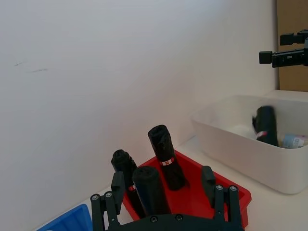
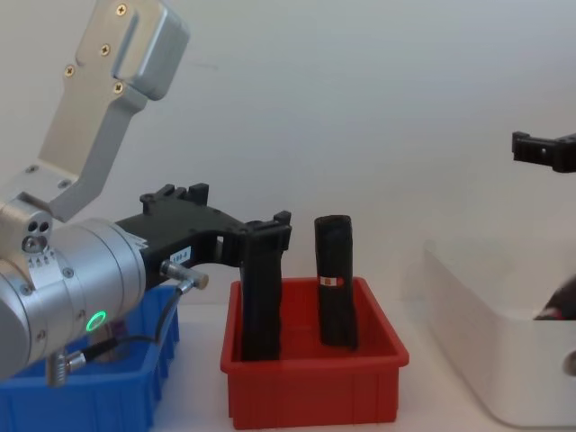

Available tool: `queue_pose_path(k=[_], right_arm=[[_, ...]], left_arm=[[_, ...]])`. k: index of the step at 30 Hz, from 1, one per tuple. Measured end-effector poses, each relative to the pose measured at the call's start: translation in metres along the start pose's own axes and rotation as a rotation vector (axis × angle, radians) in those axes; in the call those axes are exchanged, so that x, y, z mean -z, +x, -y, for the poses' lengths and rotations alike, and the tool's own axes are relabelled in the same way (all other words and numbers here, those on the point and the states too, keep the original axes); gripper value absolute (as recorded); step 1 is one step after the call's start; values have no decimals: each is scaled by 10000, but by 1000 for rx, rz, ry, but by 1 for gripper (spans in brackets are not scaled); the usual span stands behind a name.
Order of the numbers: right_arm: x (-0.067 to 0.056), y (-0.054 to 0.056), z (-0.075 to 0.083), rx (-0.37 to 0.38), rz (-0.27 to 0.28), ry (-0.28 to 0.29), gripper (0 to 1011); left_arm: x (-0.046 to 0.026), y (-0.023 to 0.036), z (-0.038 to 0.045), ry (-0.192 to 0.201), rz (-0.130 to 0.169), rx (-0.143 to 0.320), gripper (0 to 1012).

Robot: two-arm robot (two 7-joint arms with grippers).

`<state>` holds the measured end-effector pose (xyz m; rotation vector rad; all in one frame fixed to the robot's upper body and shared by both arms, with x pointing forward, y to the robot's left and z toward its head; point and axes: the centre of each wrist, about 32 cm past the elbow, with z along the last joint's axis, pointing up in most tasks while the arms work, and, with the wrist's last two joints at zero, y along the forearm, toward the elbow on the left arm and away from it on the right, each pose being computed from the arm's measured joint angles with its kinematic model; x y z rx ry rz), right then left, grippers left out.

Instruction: Pick the cotton swabs from the blue box and place them into the white box.

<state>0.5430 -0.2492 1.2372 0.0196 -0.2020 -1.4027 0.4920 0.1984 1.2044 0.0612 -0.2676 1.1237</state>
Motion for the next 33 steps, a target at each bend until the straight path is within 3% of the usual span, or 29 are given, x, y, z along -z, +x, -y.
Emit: queue_pose_path(k=[33], right_arm=[[5,8,6,-2,0,1,1001]], left_arm=[[0,0,0,0,0,0,1004]])
